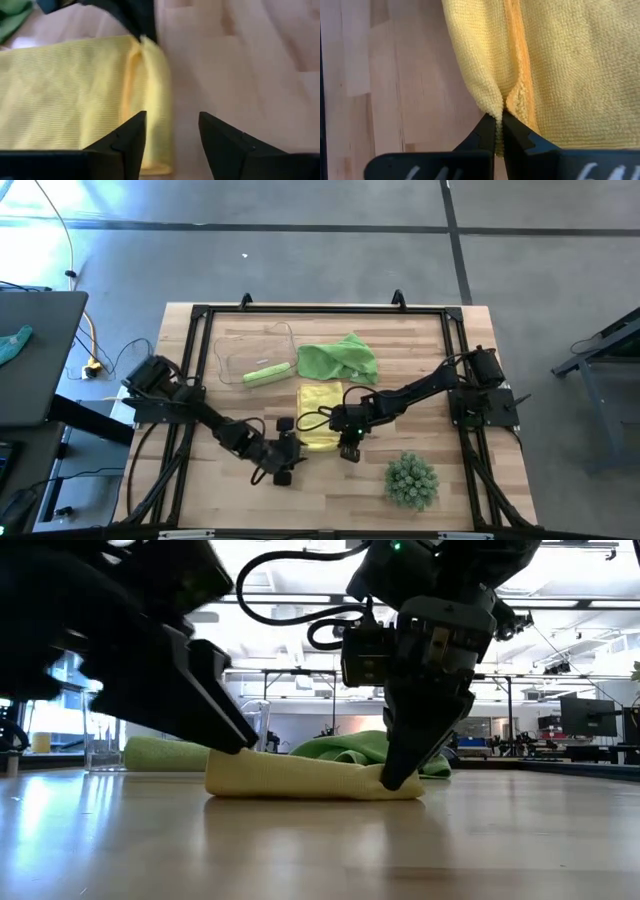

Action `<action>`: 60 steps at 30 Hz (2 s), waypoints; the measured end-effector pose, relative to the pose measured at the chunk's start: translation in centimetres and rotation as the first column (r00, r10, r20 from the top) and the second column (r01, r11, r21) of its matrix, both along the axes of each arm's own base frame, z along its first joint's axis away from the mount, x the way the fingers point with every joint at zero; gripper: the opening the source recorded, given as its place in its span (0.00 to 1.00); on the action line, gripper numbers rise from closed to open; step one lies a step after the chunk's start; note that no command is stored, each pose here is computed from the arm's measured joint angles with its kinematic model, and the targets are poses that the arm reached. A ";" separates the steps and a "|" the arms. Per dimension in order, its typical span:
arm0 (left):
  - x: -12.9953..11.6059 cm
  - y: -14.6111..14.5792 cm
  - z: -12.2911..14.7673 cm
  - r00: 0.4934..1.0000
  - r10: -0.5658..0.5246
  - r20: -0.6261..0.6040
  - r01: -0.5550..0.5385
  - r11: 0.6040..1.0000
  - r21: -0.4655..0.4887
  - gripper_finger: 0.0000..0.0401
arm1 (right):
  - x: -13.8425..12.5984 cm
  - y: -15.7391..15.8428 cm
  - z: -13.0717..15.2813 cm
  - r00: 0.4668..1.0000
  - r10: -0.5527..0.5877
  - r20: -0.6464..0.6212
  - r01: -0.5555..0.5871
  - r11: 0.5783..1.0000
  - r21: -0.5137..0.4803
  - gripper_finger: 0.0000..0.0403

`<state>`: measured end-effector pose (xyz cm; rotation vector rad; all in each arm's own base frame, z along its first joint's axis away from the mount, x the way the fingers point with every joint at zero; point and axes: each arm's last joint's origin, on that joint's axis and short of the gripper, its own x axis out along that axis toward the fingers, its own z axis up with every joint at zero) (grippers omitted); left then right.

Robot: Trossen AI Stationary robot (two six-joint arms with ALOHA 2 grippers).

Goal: Roll microfiber towels into tight, uniform cylinder then place into a basket
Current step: Roll the yellow towel

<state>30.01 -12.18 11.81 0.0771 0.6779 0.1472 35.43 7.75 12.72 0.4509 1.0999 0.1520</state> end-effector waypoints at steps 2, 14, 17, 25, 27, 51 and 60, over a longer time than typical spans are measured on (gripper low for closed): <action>0.1 0.4 0.0 1.000 0.002 -0.004 -0.002 1.000 0.011 0.45 | 0.0 0.0 0.0 1.000 0.000 0.001 0.000 1.000 0.000 0.00; 0.9 1.7 -2.3 0.996 0.067 -0.060 -0.073 0.993 -0.092 0.38 | 0.1 0.0 0.1 0.999 -0.030 0.010 0.030 1.000 -0.004 0.00; 1.1 2.1 -2.3 0.993 0.108 -0.051 -0.114 0.985 -0.127 0.27 | 0.1 -0.1 0.1 0.999 -0.041 0.013 0.042 0.999 -0.022 0.02; 1.4 3.4 -2.4 0.990 0.119 -0.079 -0.139 0.937 -0.320 0.03 | -0.8 0.0 1.4 0.998 0.065 -0.013 -0.065 0.998 0.013 0.21; 1.2 3.9 -2.7 0.987 0.146 -0.064 -0.160 0.921 -0.355 0.03 | -1.1 0.3 2.3 0.994 0.106 0.009 -0.106 0.994 0.004 0.24; -0.2 6.9 -3.7 0.958 0.281 -0.056 -0.253 0.739 -0.625 0.00 | -2.6 7.1 1.3 0.865 0.501 0.025 -0.291 0.543 -0.788 0.28; -0.2 6.9 -3.7 0.958 0.282 -0.055 -0.253 0.736 -0.628 0.00 | -1.9 6.0 0.2 0.905 0.425 0.030 -0.255 0.598 -0.760 0.47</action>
